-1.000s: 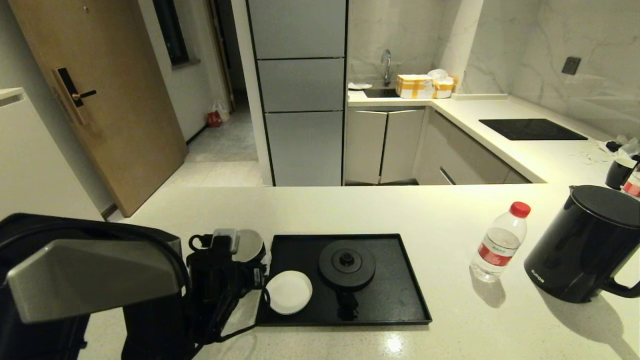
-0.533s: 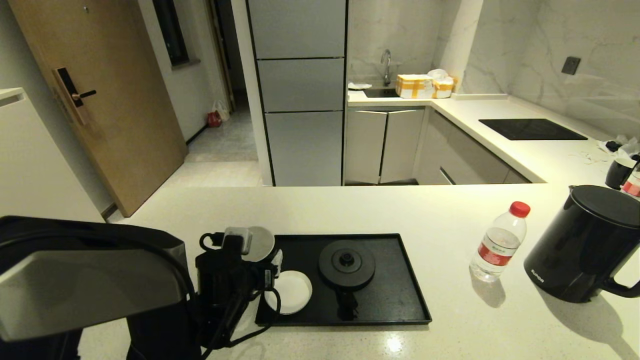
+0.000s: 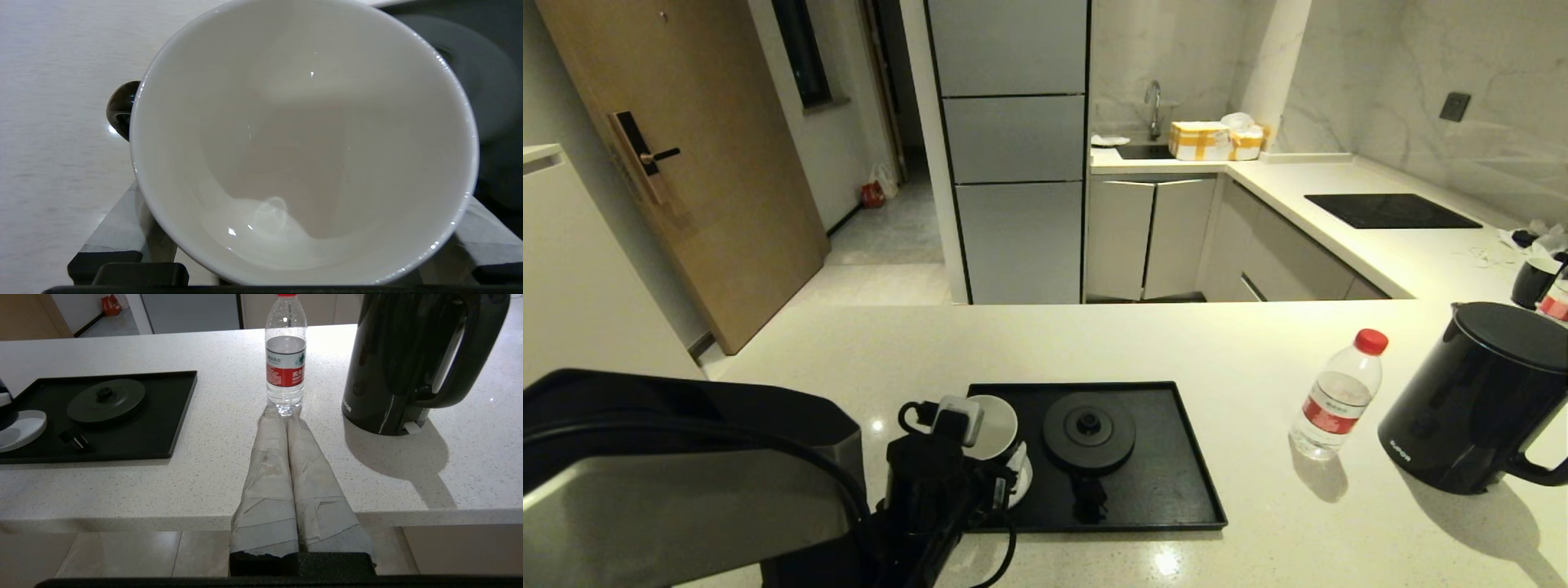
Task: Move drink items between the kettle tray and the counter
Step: Return the tea cup to its original position
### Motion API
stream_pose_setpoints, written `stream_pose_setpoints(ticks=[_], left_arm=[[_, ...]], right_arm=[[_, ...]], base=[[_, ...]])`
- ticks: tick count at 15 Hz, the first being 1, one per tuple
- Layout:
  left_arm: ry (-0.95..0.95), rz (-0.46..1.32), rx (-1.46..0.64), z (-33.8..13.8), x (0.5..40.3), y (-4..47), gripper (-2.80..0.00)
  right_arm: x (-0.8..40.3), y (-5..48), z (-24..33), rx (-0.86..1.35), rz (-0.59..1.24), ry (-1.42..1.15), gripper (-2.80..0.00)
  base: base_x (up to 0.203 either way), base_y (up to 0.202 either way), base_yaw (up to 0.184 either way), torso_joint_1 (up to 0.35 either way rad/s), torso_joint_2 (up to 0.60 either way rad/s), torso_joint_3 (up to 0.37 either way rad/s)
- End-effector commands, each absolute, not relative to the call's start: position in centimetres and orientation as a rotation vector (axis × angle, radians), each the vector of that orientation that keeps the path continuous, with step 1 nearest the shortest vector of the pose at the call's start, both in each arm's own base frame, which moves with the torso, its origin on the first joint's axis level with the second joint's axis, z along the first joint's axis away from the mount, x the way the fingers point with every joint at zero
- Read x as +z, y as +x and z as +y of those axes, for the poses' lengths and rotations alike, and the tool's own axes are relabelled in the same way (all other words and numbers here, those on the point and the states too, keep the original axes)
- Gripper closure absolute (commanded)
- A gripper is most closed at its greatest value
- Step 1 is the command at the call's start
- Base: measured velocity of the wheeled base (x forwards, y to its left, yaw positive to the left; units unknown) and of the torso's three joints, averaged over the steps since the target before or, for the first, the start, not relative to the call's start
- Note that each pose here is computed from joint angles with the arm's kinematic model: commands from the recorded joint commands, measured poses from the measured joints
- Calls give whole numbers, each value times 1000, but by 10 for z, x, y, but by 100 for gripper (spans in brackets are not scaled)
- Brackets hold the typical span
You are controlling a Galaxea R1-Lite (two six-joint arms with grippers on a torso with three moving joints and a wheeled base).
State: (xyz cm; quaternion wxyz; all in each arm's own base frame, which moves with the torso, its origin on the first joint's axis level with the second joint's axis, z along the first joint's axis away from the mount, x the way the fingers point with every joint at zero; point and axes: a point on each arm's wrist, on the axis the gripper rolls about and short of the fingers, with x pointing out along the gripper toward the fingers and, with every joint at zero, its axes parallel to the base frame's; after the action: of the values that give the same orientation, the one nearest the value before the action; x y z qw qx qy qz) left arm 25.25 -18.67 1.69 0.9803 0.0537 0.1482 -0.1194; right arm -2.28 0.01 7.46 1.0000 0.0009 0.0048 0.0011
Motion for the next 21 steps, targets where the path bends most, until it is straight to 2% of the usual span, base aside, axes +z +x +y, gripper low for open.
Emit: stream_pose_setpoints(ticks=[1,21], left_arm=[[111,300,-241,-187,16,252,0],[93,416,-272,-189,-6,251,0]], right_arm=[[74,-23,0,2,12,2,0],[74,-23,0,2,12,2,0]], base=[[0,0,0,0,0,0],[0,0,0,0,0,0]])
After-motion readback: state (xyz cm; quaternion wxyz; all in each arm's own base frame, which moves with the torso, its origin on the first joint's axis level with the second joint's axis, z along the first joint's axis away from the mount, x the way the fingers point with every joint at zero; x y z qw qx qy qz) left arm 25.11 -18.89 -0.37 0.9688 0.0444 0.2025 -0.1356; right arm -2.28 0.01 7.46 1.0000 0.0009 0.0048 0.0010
